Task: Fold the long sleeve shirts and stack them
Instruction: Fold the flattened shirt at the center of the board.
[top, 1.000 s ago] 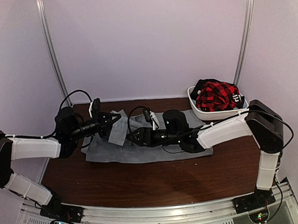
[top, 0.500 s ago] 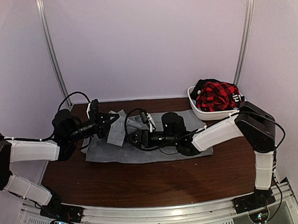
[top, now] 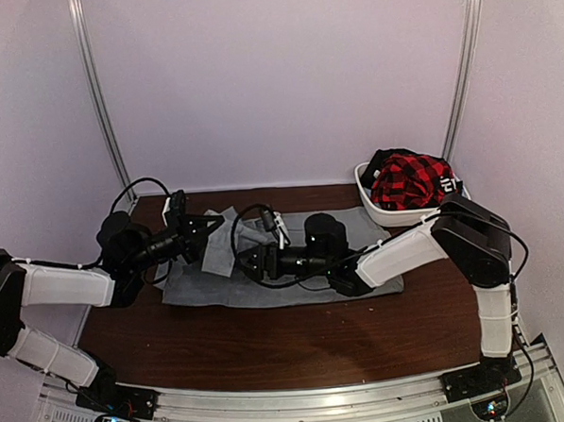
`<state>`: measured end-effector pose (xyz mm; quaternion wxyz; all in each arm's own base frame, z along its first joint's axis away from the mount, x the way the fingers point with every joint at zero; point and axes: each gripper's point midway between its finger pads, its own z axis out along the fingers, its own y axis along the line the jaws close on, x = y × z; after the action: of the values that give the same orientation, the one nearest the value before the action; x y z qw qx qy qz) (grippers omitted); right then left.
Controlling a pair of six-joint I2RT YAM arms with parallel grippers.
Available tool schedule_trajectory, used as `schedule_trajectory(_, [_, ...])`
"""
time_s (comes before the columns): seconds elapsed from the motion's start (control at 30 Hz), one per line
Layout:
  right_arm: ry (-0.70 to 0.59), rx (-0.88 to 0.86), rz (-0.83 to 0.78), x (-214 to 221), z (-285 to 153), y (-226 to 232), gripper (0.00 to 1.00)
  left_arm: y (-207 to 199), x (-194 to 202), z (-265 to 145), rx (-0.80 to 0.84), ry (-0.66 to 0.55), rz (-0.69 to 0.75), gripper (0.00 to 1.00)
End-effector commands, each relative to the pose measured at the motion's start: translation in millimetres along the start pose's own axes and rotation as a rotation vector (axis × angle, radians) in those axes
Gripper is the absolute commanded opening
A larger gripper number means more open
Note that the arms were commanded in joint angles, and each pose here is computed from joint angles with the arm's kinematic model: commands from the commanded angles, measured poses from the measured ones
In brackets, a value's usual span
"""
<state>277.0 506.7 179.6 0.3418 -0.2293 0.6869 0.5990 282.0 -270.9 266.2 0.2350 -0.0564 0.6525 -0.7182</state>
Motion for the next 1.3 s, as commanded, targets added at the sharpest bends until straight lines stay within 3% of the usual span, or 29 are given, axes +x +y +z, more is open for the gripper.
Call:
schedule_trajectory(0.0, [-0.048, -0.091, -0.038, -12.7, -4.0, 24.1, 0.62, -8.0, 4.9, -1.2, 0.056, 0.012, 0.017, 0.0])
schedule_trajectory(0.27, [-0.04, -0.058, 0.03, -3.8, -30.6, 18.5, 0.16, 10.7, 8.4, -6.3, 0.024, 0.002, 0.001, 0.0])
schedule_trajectory(0.4, [-0.008, -0.013, 0.079, 4.8, -48.1, 10.6, 0.01, 22.8, 9.8, -7.8, -0.015, 0.003, 0.019, 0.0])
schedule_trajectory(0.73, [0.194, 0.271, 0.115, 15.0, -65.4, -17.3, 0.0, 68.8, 11.7, -17.0, -0.295, 0.036, 0.195, 0.1])
schedule_trajectory(0.93, [0.156, 0.215, 0.119, -24.4, -54.5, -3.9, 0.0, 59.6, -6.0, -17.3, -0.38, 0.005, 0.319, 0.15])
schedule_trajectory(1.27, [0.024, 0.079, 0.144, -113.4, -15.8, -0.5, 0.0, 63.0, -22.3, -24.6, -0.497, -0.01, 0.46, 0.45])
